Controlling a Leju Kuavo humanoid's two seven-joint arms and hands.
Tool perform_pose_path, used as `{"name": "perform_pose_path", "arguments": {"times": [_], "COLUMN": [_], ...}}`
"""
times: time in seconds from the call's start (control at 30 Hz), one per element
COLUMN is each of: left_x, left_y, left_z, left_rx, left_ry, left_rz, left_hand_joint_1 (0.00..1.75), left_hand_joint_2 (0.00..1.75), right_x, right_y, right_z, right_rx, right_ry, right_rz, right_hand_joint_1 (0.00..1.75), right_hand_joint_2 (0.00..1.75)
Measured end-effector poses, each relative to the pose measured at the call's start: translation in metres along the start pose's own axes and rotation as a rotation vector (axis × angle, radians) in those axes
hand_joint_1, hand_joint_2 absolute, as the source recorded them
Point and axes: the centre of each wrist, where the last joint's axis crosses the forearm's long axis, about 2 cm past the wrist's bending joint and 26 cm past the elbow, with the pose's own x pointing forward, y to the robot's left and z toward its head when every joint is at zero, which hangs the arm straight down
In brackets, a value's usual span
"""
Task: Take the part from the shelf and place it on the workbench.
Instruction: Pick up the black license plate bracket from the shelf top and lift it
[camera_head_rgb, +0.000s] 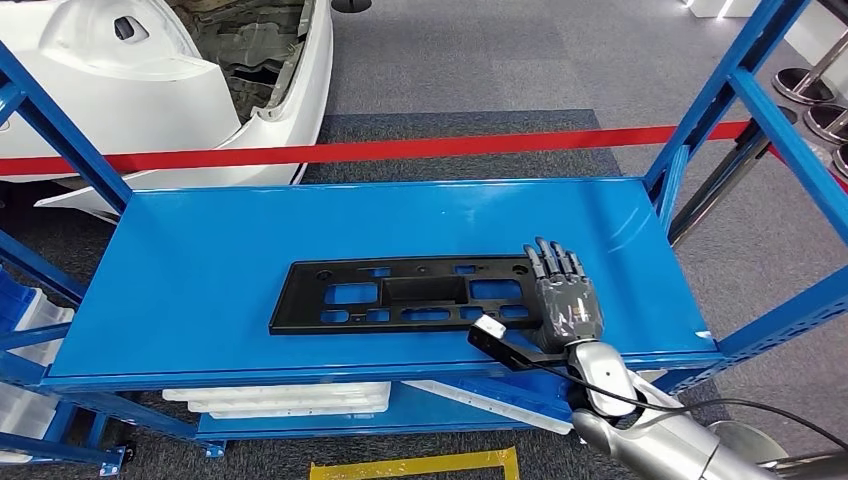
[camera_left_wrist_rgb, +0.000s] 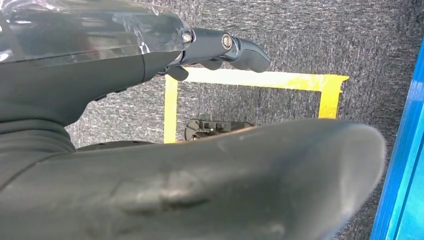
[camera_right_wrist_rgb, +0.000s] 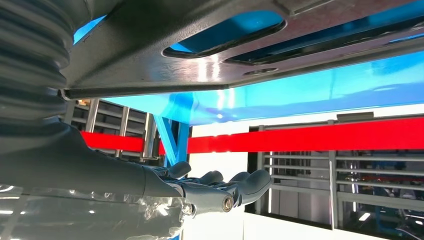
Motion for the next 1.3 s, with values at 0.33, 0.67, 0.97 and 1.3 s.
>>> {"name": "perform_pose_path", "arguments": {"times": [0.33, 0.67, 0.97, 1.3], "left_x": [0.001, 0.001, 0.001, 0.001], "left_y": [-0.001, -0.001, -0.002, -0.002], "left_z": [0.0, 0.0, 0.0, 0.0], "left_rx": [-0.001, 0.0, 0.005, 0.018], "left_ry": [0.001, 0.001, 0.002, 0.007], "left_rz": [0.001, 0.001, 0.0, 0.005], "left_hand_joint_1": [0.0, 0.0, 0.0, 0.0], "left_hand_joint_2": [0.0, 0.0, 0.0, 0.0], "right_x": [-0.003, -0.004, -0.006, -0.001], "right_y": [0.001, 0.002, 0.001, 0.001], "right_z": [-0.001, -0.003, -0.021, -0.037], "right_rx": [0.001, 0.006, -0.005, -0.014], "right_ry": [0.01, 0.01, -0.027, -0.053], "right_rz": [-0.006, -0.008, 0.002, 0.011], "right_hand_joint_1": [0.0, 0.0, 0.0, 1.71], "right_hand_joint_2": [1.75, 1.75, 1.75, 1.75]}}
